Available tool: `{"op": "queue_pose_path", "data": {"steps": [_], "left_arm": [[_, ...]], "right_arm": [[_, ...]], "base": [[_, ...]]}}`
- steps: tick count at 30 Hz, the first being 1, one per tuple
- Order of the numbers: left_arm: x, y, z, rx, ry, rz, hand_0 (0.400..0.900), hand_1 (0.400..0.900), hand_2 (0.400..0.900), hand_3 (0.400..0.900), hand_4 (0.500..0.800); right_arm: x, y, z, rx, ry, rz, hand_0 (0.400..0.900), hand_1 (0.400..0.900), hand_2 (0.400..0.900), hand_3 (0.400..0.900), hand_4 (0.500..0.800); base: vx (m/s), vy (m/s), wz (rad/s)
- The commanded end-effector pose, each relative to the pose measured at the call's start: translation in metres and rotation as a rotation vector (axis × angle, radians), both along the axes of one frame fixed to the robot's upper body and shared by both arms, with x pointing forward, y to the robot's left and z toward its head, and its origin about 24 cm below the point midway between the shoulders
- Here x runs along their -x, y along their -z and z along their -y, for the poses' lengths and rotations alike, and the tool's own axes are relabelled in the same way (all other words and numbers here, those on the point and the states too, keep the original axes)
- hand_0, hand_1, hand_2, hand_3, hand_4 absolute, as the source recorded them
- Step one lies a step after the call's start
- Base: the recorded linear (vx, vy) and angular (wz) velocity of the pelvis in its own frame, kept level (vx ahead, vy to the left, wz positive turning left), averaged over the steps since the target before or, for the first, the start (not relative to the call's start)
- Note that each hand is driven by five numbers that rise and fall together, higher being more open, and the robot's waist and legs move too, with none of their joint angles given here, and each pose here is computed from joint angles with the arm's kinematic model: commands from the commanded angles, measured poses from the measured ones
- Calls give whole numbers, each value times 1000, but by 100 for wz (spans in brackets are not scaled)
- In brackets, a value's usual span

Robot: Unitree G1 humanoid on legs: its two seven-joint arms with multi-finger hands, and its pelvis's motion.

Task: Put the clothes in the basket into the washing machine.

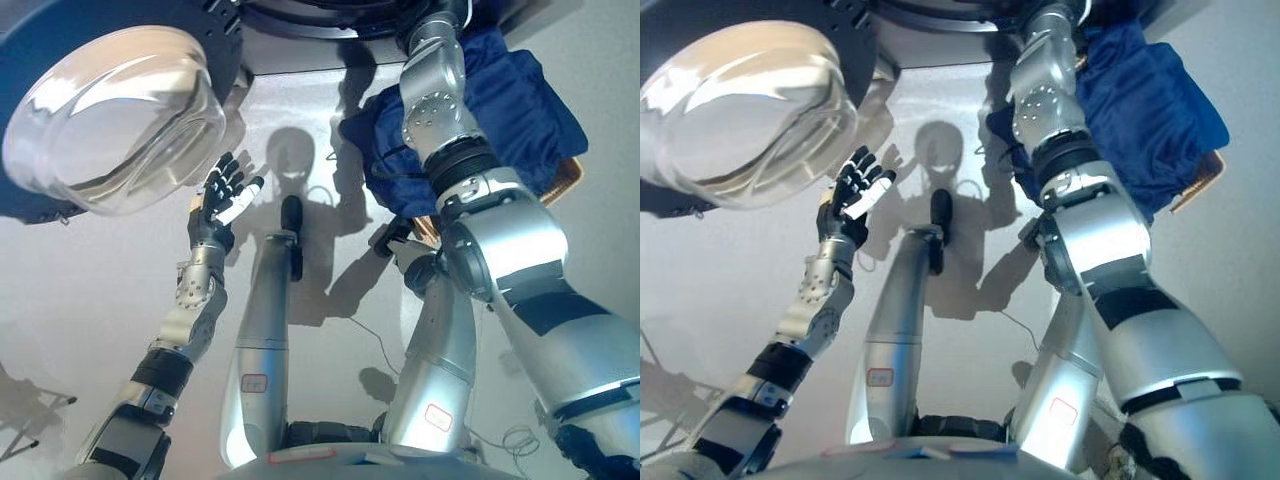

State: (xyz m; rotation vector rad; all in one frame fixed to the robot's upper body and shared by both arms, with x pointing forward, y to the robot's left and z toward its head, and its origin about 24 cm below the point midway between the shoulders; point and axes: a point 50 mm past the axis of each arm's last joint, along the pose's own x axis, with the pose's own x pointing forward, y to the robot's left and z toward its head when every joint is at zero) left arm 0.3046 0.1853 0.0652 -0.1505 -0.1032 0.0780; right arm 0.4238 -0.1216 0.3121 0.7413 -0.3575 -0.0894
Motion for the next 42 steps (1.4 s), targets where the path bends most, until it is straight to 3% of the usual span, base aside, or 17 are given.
{"op": "queue_pose_path", "data": {"steps": [1,2,3,6,17,29,35,37,42], "left_arm": [[11,22,6,-46,55,-34,900,900,900,900,800],[12,22,7,-49,65,-34,900,900,900,900,800],[11,22,9,-52,78,-30,900,900,900,900,800],[11,23,11,-68,104,-35,900,900,900,900,800],[12,22,15,-62,148,-36,900,900,900,900,800],[14,23,18,-53,147,-32,900,900,900,900,800],[12,22,13,-48,82,-26,900,900,900,900,800],[12,19,5,-25,13,-19,900,900,900,900,800],[17,30,-2,-10,-51,-61,900,900,900,900,800]], "right_arm": [[-1,3,15,48,39,30,449,449,449,449,529],[0,-1,22,42,60,34,567,567,567,567,600],[0,-4,28,44,76,35,900,900,900,900,800],[0,-5,40,95,97,27,900,900,900,900,800],[1,-24,31,432,104,31,900,900,900,900,800],[10,-37,50,352,221,121,900,900,900,900,800],[14,-26,25,439,221,175,900,900,900,900,800],[32,-17,-2,519,153,324,900,900,900,900,800],[54,33,9,503,146,353,900,900,900,900,800]], "base": [[23,-50,21],[21,-38,18],[12,-38,17],[6,-36,13],[-7,-18,8],[4,4,2],[-13,52,-16],[-34,105,-43],[-15,60,-24]]}}
